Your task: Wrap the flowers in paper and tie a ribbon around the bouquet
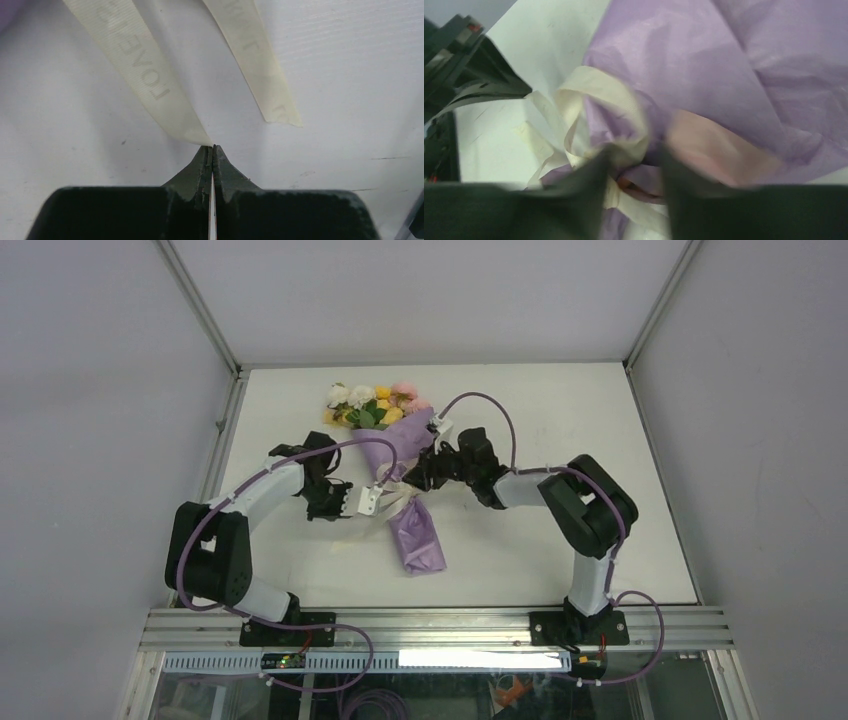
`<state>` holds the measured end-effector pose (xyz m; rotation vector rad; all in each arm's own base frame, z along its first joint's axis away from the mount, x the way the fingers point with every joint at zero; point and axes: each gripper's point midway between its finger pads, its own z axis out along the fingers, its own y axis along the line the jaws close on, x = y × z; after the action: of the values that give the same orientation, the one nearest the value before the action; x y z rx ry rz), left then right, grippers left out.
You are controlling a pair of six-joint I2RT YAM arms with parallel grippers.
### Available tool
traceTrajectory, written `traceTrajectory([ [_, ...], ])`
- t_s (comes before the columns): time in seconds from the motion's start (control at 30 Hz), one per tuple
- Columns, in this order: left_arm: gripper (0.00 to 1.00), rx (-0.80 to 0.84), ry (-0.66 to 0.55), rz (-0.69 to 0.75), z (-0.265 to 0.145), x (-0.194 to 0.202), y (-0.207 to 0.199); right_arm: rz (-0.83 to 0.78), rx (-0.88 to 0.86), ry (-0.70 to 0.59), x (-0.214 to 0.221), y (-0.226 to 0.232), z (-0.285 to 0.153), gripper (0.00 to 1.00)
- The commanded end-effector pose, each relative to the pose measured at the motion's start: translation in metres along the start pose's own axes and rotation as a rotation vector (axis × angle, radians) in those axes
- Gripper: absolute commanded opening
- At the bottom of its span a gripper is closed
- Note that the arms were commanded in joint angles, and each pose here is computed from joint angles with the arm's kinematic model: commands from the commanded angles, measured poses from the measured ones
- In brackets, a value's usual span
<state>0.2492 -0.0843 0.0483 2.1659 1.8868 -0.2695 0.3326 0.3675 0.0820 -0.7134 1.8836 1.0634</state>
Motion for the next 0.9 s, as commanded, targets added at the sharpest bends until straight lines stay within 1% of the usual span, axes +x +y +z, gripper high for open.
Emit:
traceTrajectory([
  [0.0,0.00,0.036,0.025,0.030,-0.001,0.007,-0.009,-0.066,-0.154,-0.043,-0.059,0.029,-0.026,0.91],
  [0.03,0.00,0.040,0.030,0.031,-0.001,0.008,-0.010,-0.054,-0.154,-0.042,-0.067,0.026,-0.034,0.95],
  [0.13,0.00,0.048,0.051,0.029,0.000,0.013,-0.012,0.001,-0.080,-0.020,-0.084,0.009,-0.062,0.95],
  [0.17,0.00,0.049,0.052,0.030,0.001,0.014,-0.013,0.092,-0.098,0.040,-0.075,0.016,-0.074,0.99],
  [0.23,0.00,0.054,0.051,0.034,0.002,0.015,-0.016,0.106,0.015,0.078,-0.073,0.006,-0.095,0.99],
  [0.33,0.00,0.062,0.050,0.034,0.003,0.016,-0.020,0.120,0.080,0.107,-0.071,0.007,-0.115,0.99],
  [0.37,0.00,0.064,0.052,0.035,0.004,0.017,-0.021,0.135,0.116,0.093,-0.075,0.004,-0.120,0.99],
  [0.4,0.00,0.065,0.055,0.037,0.004,0.018,-0.022,0.190,0.184,0.067,-0.080,-0.005,-0.124,0.99],
  [0.5,0.00,0.066,0.072,0.041,0.003,0.021,-0.025,0.400,0.425,-0.034,-0.091,-0.045,-0.144,0.99],
  [0.57,0.00,0.071,0.095,0.051,0.003,0.026,-0.029,0.531,0.551,-0.085,-0.088,-0.063,-0.157,0.99],
  [0.6,0.00,0.072,0.101,0.056,0.003,0.028,-0.031,0.599,0.603,-0.092,-0.081,-0.068,-0.160,0.98],
  [0.67,0.00,0.078,0.111,0.060,0.004,0.031,-0.035,0.746,0.691,-0.038,-0.052,-0.078,-0.161,0.93],
  [0.7,0.00,0.080,0.116,0.063,0.004,0.032,-0.037,0.806,0.717,-0.013,-0.040,-0.081,-0.158,0.91],
  [0.77,0.00,0.082,0.125,0.066,0.004,0.035,-0.039,0.908,0.711,0.013,-0.025,-0.080,-0.146,0.89],
  [0.87,0.00,0.084,0.133,0.061,0.003,0.037,-0.043,0.938,0.695,0.006,-0.022,-0.077,-0.131,0.88],
])
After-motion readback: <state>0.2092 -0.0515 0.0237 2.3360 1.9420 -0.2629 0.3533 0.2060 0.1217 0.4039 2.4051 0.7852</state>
